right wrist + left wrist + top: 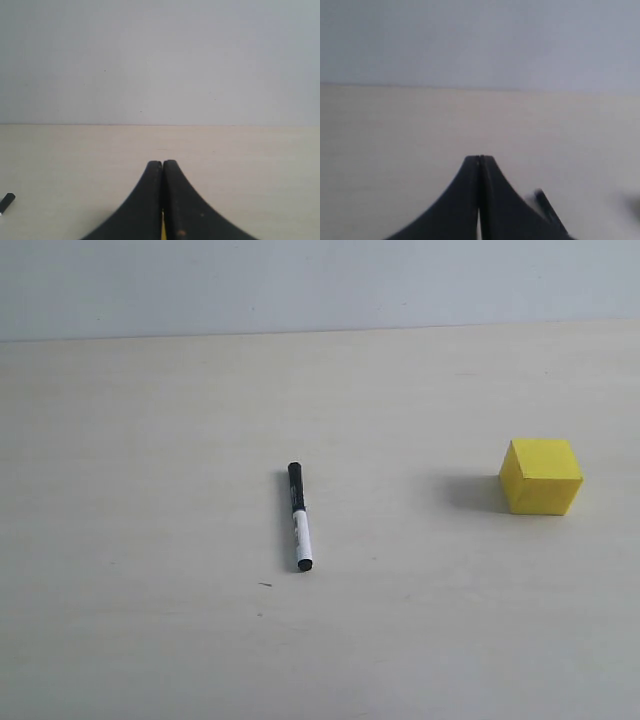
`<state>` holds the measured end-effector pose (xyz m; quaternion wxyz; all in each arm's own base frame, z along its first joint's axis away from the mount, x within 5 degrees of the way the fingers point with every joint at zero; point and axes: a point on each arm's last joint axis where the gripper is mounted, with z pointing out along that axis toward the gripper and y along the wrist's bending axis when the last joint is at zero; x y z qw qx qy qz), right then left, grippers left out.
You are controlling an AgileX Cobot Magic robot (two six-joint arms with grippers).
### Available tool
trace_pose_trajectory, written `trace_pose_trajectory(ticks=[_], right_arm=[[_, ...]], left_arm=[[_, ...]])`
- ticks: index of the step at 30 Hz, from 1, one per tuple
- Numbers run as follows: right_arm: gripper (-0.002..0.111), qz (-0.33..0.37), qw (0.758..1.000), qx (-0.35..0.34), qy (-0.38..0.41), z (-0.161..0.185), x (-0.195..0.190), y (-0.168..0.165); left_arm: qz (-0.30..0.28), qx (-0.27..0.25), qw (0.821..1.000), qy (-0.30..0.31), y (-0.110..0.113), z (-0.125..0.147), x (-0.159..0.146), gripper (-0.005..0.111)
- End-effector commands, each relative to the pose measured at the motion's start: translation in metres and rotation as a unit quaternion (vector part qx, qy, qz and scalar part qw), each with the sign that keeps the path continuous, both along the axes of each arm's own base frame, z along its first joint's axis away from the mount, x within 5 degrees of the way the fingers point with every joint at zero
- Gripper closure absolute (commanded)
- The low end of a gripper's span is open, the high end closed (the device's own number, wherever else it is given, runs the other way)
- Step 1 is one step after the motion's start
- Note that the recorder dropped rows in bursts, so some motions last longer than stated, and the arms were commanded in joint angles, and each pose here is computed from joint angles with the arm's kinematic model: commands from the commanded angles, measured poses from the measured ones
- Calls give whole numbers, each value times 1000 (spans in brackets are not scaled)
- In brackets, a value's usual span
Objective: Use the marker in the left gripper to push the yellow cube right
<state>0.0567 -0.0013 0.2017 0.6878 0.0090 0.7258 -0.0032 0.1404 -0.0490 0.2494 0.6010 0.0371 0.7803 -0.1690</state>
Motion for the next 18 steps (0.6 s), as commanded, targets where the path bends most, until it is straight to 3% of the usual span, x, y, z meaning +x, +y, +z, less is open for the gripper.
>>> trace_pose_trajectory(ticks=[1, 6, 10, 11, 18], right_arm=[[108, 1, 1000, -1, -4, -1, 0, 0], [108, 1, 1000, -1, -4, -1, 0, 0], [108, 1, 1000, -1, -4, -1, 0, 0], [108, 1, 1000, -1, -4, -1, 0, 0], [108, 1, 1000, -1, -4, -1, 0, 0]], left_arm=[[99, -46, 991, -76, 34, -14, -34, 107], [150, -36, 977, -147, 48, -31, -63, 107], [145, 46, 974, -168, 48, -34, -82, 107], [142, 67, 975, -156, 48, -38, -84, 107], [136, 73, 980, -122, 47, -44, -83, 107]])
